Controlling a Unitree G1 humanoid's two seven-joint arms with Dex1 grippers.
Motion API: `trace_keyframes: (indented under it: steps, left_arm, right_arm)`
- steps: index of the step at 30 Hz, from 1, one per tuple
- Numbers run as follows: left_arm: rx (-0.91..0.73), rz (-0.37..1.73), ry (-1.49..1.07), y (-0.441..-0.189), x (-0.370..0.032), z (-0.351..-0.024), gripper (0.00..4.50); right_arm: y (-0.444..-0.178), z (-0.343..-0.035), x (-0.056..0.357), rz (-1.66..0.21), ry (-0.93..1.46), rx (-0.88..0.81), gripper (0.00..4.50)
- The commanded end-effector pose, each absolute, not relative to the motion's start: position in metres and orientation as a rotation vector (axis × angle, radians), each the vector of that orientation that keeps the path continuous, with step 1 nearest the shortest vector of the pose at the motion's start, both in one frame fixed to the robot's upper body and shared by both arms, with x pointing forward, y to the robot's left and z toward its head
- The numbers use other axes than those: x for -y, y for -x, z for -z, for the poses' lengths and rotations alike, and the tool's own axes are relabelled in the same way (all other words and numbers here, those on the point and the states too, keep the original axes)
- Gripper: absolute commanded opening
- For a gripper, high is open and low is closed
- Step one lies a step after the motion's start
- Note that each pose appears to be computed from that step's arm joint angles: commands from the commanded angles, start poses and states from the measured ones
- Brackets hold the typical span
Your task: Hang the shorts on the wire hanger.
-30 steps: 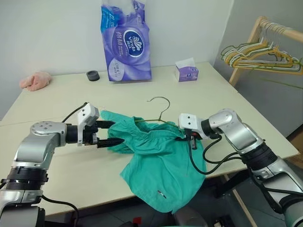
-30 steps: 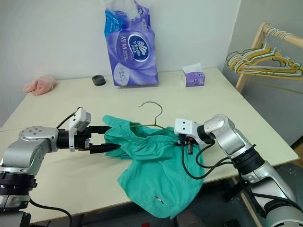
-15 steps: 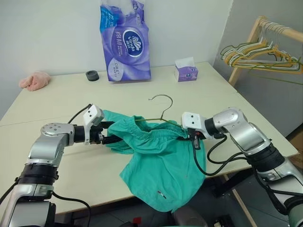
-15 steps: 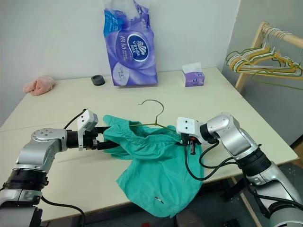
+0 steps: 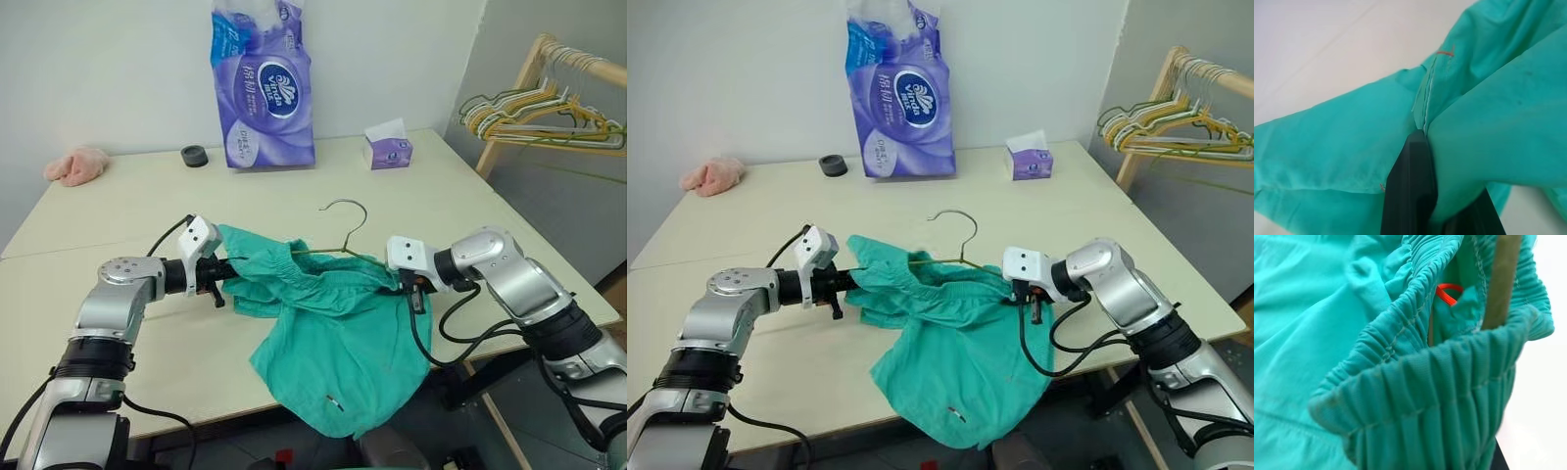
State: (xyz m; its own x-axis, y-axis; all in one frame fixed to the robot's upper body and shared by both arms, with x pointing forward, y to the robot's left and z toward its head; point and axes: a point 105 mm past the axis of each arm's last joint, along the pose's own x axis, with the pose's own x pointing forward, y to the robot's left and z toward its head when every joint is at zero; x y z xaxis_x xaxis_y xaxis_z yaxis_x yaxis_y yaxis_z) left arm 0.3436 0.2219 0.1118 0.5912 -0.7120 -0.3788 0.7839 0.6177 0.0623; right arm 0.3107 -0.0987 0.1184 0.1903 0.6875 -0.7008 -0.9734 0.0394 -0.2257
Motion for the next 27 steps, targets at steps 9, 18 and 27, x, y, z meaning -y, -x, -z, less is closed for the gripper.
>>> trace_keyframes:
  steps: [9, 18, 27]
  left_arm:
    - [-0.311, 0.87, -0.328, -0.342, -0.226, -0.111, 0.04]
    - [-0.241, 0.834, -0.302, -0.35, -0.221, -0.118, 0.04]
    - [-0.139, 0.791, -0.241, -0.35, -0.224, -0.136, 0.04]
  right_arm:
    - [-0.305, -0.135, 0.118, -1.305, 0.709, -0.483, 0.0]
    - [-0.307, -0.123, 0.124, -1.284, 0.697, -0.54, 0.0]
    - [-0.32, -0.103, 0.142, -1.205, 0.597, -0.665, 0.0]
